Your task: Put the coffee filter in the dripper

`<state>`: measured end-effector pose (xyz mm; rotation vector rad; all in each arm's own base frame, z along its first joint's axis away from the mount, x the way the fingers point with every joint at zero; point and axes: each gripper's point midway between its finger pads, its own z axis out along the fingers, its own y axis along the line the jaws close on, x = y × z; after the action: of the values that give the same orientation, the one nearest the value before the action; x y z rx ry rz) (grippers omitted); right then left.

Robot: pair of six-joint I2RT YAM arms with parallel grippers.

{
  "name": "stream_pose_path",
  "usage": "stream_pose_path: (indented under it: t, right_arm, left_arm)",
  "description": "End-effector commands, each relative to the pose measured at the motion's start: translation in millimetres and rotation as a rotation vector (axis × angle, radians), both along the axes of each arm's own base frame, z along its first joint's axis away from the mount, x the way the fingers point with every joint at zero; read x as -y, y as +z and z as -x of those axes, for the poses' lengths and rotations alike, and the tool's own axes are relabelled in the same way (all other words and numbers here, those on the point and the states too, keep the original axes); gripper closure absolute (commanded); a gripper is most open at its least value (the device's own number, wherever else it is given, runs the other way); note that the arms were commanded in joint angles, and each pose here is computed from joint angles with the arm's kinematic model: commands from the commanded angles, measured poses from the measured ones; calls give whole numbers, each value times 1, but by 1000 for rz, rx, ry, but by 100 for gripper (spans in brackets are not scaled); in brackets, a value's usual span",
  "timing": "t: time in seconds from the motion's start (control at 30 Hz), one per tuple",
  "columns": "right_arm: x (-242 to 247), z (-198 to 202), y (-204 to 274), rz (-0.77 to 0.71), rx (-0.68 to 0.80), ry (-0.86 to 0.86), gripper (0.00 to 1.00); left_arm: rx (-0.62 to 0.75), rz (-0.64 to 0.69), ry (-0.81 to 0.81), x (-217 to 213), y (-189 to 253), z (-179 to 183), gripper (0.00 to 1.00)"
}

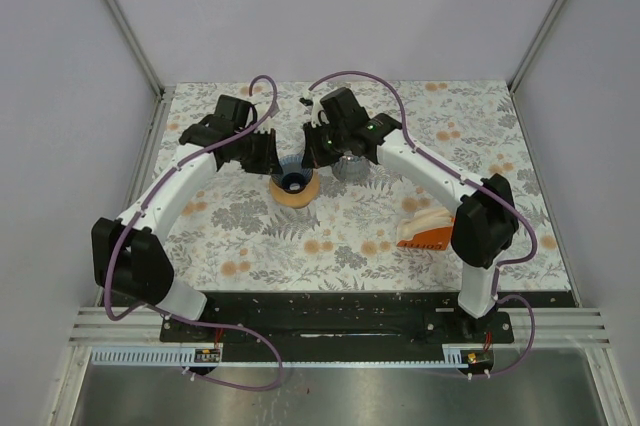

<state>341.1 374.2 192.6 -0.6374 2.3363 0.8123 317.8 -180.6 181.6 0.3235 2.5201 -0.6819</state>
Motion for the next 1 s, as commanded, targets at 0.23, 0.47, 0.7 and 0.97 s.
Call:
stream_pose_path:
  t: [0.23,0.47,0.7,0.97]
  right_arm:
    - [11,-2,-28,105,-40,-14,100]
    - [6,-2,-12,68,-24,6,87]
    - [2,-5,21,21,37,19,54]
    - [1,4,96,-59,169,110,29]
  left_arm:
    - [105,-28,-89,-1,41,-5,59]
    - [187,-5,-53,-10,72,-17,42]
    - [238,-7,-42,-15,85,-19,36]
    - [291,-10,-62,-19,99,-16,25]
